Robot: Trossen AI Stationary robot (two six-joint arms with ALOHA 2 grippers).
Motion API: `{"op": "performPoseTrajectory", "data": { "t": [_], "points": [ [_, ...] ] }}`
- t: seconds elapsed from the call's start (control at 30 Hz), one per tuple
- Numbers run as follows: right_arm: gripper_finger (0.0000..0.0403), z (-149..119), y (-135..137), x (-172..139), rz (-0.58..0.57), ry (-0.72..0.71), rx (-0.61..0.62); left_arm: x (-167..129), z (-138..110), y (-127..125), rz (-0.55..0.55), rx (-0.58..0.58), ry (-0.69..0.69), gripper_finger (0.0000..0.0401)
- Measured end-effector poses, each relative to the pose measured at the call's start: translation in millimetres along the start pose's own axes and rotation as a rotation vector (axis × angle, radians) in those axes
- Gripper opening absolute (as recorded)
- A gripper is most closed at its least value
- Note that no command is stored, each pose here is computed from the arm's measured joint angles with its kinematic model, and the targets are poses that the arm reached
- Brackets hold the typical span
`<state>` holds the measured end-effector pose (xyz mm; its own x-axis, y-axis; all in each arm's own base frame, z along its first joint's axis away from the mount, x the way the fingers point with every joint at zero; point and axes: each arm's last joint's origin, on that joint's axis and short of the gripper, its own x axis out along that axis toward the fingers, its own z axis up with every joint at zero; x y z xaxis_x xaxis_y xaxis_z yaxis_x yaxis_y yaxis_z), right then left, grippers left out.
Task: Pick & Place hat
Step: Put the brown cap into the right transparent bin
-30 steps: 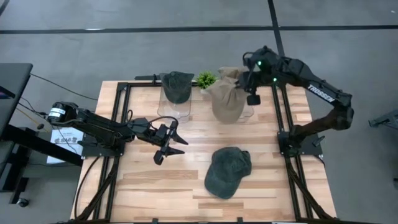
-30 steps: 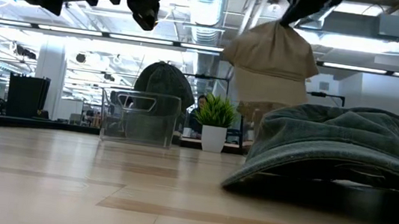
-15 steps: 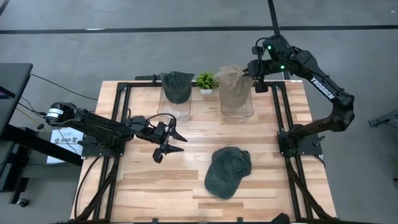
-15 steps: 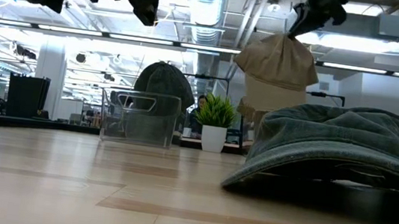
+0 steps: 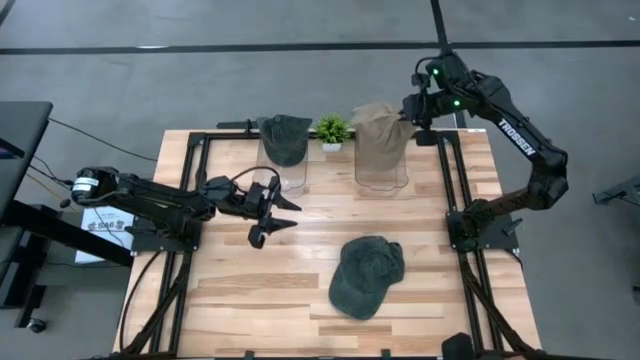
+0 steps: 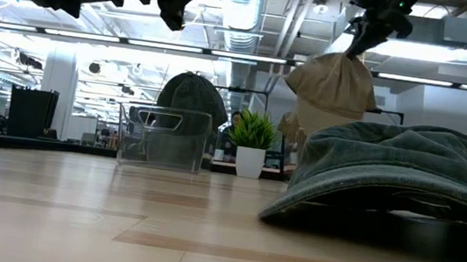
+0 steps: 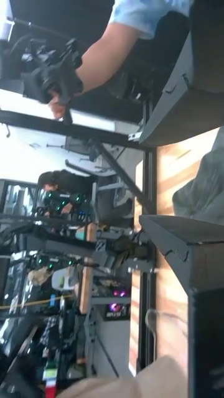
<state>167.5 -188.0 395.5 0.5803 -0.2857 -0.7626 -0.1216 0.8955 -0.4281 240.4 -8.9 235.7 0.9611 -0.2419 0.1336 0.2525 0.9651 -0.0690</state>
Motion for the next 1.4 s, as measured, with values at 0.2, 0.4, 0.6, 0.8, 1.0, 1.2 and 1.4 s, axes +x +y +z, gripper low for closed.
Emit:
{"op": "performPoseTrajectory", "data": {
  "t": [0.2,0.4,0.6,0.8,1.0,1.2,1.4],
  "points": [
    [0.0037,-3.5,-2.8,17.2,0.061,0.036,0.029,-1.2,3.4,4.9,0.019,0.01,-0.031,0.0188],
    [0.0037,-6.4,-7.7,36.5,0.11,0.068,0.059,-1.3,5.6,4.7,0.017,0.016,-0.053,0.0188],
    [0.0037,-10.4,-11.4,46.3,0.13,0.09,0.071,-1.4,6.5,4.7,0.017,0.018,-0.062,0.0188],
    [0.0037,-12.5,-12.3,46.3,0.131,0.093,0.077,-1.4,7.2,4.6,0.016,0.02,-0.069,0.0188],
    [0.0037,-13.1,-12.1,46.1,0.135,0.095,0.084,-1.4,7.8,4.6,0.015,0.021,-0.075,0.0188],
    [0.0037,-12.9,-10.5,46.1,0.148,0.101,0.096,-1.5,8.5,4.5,0.015,0.023,-0.082,0.0188],
    [0.0037,-12.5,-10.0,46.5,0.149,0.101,0.113,-1.5,8.6,4.5,0.014,0.023,-0.083,0.0188]
  ]
}}
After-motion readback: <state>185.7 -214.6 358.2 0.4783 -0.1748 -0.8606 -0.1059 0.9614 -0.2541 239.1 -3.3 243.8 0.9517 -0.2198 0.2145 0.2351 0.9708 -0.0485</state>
